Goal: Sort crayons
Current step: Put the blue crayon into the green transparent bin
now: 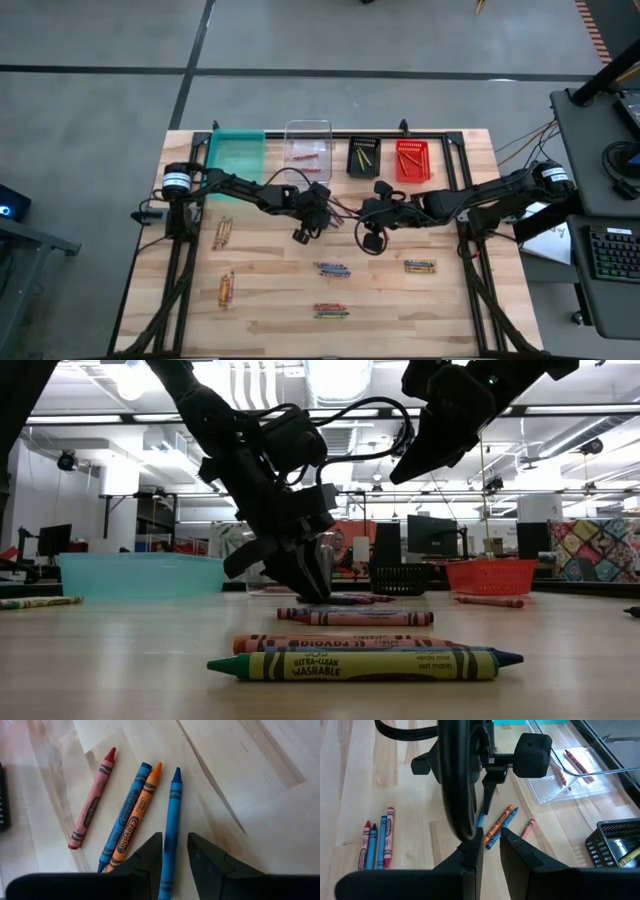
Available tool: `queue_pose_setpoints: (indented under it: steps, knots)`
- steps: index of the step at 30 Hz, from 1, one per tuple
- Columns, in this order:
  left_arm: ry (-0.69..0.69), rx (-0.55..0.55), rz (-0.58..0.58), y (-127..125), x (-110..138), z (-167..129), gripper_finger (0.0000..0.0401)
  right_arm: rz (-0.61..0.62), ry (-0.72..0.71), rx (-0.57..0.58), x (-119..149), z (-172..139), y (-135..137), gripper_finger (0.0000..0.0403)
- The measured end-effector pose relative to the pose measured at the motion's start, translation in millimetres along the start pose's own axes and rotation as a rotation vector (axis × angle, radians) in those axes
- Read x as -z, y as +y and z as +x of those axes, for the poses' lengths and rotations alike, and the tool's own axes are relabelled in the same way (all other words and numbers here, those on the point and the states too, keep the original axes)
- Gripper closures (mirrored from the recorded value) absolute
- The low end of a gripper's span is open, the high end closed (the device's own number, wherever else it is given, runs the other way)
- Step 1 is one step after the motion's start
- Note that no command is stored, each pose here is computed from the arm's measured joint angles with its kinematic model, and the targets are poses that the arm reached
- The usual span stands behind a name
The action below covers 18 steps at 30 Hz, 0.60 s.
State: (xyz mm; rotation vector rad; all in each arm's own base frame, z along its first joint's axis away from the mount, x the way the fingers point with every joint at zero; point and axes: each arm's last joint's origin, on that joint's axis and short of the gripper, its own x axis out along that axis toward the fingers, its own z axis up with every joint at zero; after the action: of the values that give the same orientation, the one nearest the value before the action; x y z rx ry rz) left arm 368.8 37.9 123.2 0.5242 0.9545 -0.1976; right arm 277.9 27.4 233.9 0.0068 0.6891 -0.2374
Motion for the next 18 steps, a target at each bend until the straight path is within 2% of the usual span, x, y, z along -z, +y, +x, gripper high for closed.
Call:
queue_pose_setpoints:
  steps: [14, 18]
  knots:
    - [0.013, 0.012, -0.004, -1.2, 1.6, 1.8, 0.0326, 0.001, 0.0, 0.0, 0.0, 0.0, 0.0, 0.0351]
    - [0.016, 0.019, -0.001, -1.7, 2.0, 1.9, 0.0353, 0.001, 0.0, 0.0, 0.0, 0.0, 0.0, 0.0351]
